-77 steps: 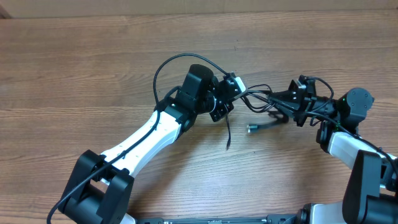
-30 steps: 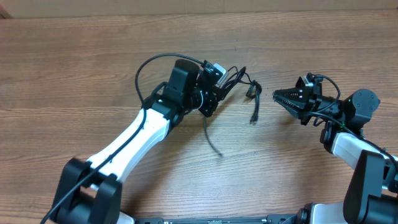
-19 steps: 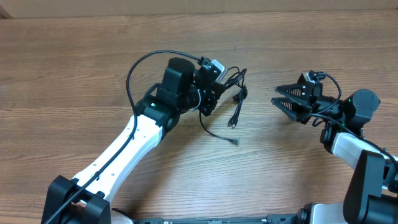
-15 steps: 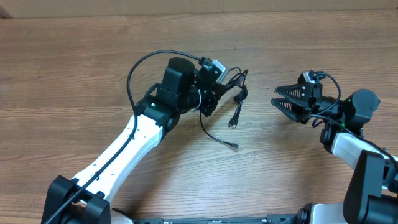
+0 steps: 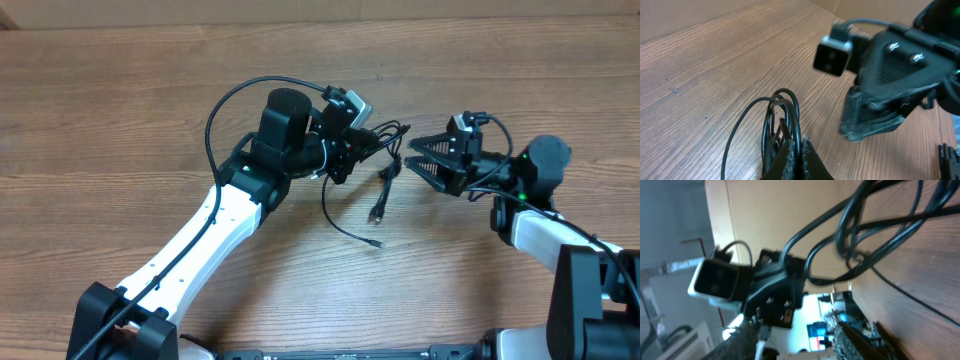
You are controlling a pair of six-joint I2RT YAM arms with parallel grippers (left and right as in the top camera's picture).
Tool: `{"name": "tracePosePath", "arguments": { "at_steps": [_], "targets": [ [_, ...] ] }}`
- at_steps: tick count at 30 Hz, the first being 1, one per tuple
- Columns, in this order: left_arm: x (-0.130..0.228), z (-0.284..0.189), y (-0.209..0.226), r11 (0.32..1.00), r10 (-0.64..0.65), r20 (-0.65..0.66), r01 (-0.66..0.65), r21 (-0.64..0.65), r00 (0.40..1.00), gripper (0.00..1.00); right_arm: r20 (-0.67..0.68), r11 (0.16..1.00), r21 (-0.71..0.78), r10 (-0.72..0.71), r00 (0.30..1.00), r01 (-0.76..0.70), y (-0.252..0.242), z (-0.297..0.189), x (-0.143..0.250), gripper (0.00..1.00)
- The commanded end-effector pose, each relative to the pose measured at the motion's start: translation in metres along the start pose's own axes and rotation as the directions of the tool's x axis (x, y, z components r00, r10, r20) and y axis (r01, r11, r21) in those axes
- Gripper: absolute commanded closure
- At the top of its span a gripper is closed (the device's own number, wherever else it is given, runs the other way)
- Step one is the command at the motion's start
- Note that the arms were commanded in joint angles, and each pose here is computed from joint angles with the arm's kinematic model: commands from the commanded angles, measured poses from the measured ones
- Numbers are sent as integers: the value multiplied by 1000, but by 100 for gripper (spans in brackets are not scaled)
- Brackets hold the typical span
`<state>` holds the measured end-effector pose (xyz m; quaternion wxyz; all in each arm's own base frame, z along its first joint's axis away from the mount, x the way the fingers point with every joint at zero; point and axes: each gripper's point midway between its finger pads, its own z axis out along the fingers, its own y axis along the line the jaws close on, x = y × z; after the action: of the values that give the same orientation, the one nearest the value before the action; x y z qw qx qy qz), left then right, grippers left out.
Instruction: Untangle cables
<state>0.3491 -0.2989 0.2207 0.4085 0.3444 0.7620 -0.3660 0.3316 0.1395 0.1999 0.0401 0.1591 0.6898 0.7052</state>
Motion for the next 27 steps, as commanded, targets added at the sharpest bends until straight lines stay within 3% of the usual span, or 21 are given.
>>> {"name": "tracePosePath", "arguments": {
  "at_steps": [1,7,21,27],
  "targets": [
    [-10,-6,-10,999,-11,28,10,34,1000,96,93,1000,11,-27,995,26,-4,4,-15,57],
    [-11,-6,-10,999,-30,33,28,36,999,96,176,986,79,132,975,-148,-39,7,-25,57],
    [-10,-5,-10,999,-31,28,30,32,999,96,153,986,103,117,981,-134,-43,29,-15,58],
    [-6,-5,-10,999,-41,14,41,33,999,96,159,995,81,40,986,-54,-31,36,-16,62]
  ]
}}
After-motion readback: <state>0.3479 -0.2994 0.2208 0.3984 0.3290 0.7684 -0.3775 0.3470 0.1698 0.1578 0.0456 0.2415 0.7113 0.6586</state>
